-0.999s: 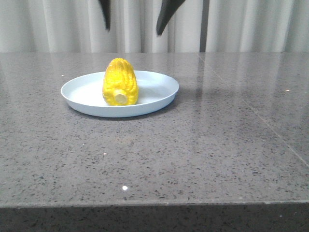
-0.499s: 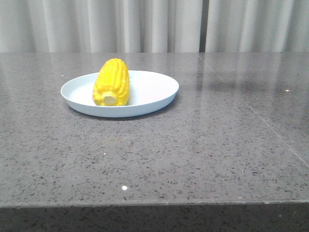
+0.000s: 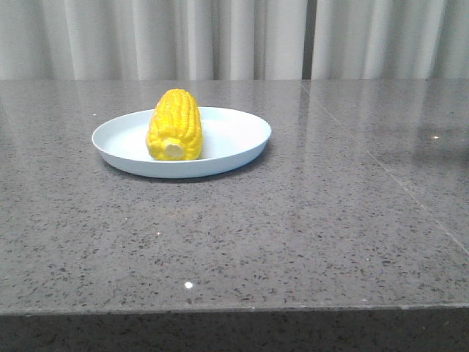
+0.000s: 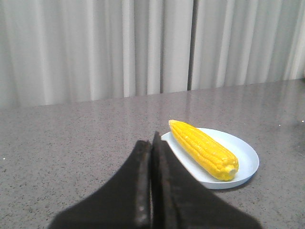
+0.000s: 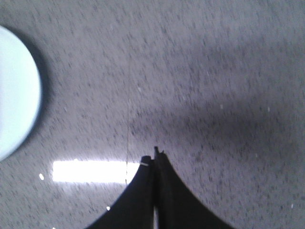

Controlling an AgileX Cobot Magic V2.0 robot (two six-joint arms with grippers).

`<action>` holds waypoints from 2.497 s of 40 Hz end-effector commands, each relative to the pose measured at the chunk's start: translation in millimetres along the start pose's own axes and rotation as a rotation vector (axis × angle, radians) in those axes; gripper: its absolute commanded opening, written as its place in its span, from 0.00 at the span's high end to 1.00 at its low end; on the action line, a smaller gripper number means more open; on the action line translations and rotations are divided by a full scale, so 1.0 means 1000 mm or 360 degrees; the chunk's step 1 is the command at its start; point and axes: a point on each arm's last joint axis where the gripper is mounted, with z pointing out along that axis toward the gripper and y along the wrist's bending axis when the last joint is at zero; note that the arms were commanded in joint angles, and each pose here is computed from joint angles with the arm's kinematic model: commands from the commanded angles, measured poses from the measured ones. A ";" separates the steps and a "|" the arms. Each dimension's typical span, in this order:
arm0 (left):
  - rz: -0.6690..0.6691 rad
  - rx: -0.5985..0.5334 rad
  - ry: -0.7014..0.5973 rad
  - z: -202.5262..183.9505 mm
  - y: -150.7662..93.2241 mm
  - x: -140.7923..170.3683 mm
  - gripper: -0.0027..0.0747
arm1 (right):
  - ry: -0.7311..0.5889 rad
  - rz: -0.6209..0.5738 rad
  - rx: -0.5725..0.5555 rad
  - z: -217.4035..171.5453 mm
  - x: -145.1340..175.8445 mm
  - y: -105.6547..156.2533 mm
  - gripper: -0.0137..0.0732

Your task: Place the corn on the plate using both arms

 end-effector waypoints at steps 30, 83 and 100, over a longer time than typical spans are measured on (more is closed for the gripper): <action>-0.0033 -0.0009 -0.0203 -0.006 0.000 -0.016 0.99 | -0.1328 -0.0290 -0.0217 -0.017 0.190 -0.075 0.91; 0.0003 -0.0144 -0.0203 0.005 0.004 0.008 0.99 | -0.1524 -0.0290 -0.0271 -0.028 0.201 -0.078 0.91; -0.0002 -0.0556 0.0016 0.022 0.019 0.083 0.99 | -0.1524 -0.0290 -0.0271 -0.028 0.201 -0.078 0.91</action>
